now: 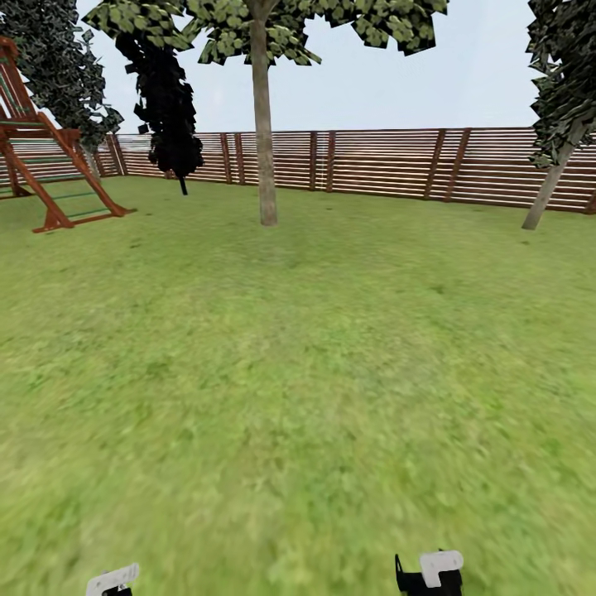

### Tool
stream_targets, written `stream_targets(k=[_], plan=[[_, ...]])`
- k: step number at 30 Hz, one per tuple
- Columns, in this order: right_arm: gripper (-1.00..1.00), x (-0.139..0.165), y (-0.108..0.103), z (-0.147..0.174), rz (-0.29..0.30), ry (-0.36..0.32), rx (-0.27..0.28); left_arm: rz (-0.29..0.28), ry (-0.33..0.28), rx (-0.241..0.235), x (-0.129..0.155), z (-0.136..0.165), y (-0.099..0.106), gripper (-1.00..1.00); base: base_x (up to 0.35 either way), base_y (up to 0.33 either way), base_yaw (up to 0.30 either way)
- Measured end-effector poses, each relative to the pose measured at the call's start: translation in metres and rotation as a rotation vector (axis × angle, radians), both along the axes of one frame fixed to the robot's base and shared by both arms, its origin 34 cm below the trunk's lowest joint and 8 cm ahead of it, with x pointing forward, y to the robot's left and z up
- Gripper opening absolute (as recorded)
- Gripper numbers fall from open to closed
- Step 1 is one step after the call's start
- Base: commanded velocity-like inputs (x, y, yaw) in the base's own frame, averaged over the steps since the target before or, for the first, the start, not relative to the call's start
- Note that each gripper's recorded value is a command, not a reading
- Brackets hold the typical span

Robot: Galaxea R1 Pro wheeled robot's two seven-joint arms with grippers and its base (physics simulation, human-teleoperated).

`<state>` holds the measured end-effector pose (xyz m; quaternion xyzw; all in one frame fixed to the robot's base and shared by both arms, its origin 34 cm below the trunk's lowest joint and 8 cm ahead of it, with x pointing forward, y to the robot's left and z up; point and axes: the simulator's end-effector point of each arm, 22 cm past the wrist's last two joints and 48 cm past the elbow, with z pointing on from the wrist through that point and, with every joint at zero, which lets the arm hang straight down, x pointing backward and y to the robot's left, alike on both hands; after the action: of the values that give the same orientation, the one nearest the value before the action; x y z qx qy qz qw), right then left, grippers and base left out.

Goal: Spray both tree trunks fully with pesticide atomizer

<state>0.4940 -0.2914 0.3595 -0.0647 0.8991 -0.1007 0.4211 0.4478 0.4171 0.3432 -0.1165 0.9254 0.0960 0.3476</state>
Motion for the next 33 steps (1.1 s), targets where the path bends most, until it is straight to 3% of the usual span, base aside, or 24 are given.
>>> stream_targets(k=[33], plan=[[1.00,0.0000,0.0000,0.0000,0.000,0.000,0.000,0.000,0.000,0.000,0.0000,0.0000,0.0001,-1.00,0.338,0.071,0.000]])
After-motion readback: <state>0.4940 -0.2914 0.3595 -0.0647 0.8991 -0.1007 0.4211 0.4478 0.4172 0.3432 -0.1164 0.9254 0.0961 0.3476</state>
